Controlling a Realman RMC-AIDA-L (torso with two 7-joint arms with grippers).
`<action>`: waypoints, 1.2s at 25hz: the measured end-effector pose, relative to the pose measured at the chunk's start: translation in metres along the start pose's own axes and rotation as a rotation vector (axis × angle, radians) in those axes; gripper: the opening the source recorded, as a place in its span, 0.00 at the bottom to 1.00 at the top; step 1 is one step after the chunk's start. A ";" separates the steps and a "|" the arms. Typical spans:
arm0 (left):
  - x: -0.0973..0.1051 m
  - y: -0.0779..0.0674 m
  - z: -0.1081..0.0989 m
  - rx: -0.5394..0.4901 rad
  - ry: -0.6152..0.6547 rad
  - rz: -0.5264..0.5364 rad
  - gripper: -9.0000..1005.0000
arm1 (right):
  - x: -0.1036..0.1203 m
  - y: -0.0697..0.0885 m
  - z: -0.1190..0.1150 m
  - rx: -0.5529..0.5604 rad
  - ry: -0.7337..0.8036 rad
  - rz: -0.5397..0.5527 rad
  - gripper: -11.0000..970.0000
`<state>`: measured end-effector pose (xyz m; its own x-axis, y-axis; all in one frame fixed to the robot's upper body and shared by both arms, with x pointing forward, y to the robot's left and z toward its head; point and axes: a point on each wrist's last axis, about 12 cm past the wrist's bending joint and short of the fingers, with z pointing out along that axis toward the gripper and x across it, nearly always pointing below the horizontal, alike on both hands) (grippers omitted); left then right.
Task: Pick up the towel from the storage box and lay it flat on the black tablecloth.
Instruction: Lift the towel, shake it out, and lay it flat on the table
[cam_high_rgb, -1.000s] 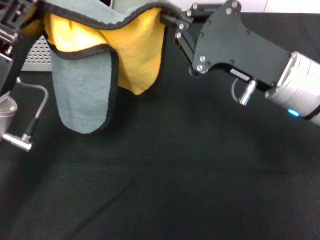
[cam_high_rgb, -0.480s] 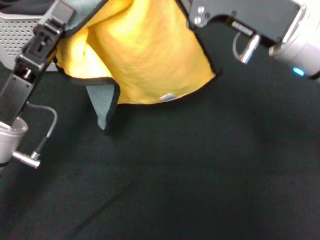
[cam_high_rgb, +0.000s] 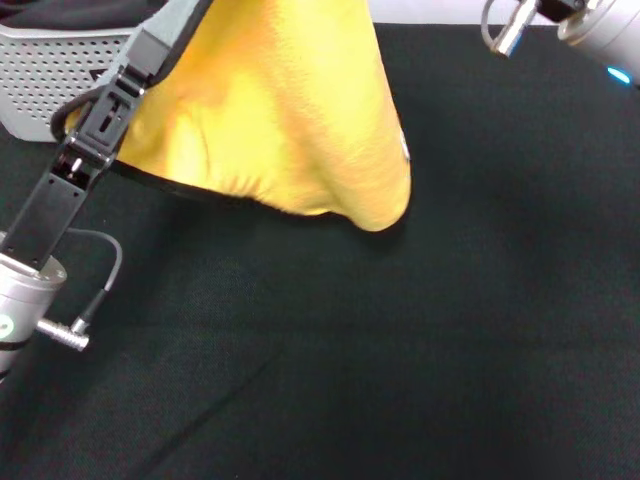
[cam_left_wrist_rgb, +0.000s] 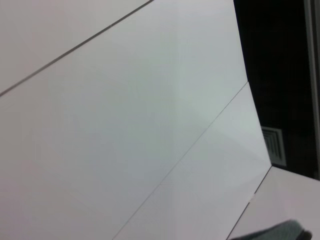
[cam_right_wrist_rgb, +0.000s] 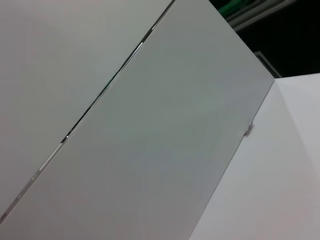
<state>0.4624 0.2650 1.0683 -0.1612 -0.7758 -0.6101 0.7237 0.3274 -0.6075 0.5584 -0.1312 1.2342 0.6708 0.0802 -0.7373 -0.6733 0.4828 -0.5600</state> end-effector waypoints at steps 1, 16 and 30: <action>0.000 0.000 -0.001 -0.005 0.002 0.004 0.10 | -0.001 -0.001 0.001 0.001 -0.002 -0.003 0.02; 0.004 0.003 -0.021 -0.095 0.011 0.061 0.42 | -0.007 -0.012 0.004 0.006 0.002 -0.044 0.02; 0.004 -0.002 -0.054 -0.195 0.004 0.129 0.49 | -0.011 -0.019 0.000 0.015 0.019 -0.072 0.02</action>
<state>0.4239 0.2904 1.0400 -0.0783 -0.7188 -0.6908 0.5955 0.5220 -0.6107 0.5635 -0.1411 1.2526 0.7111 0.0278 -0.7025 -0.6187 0.4993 -0.6065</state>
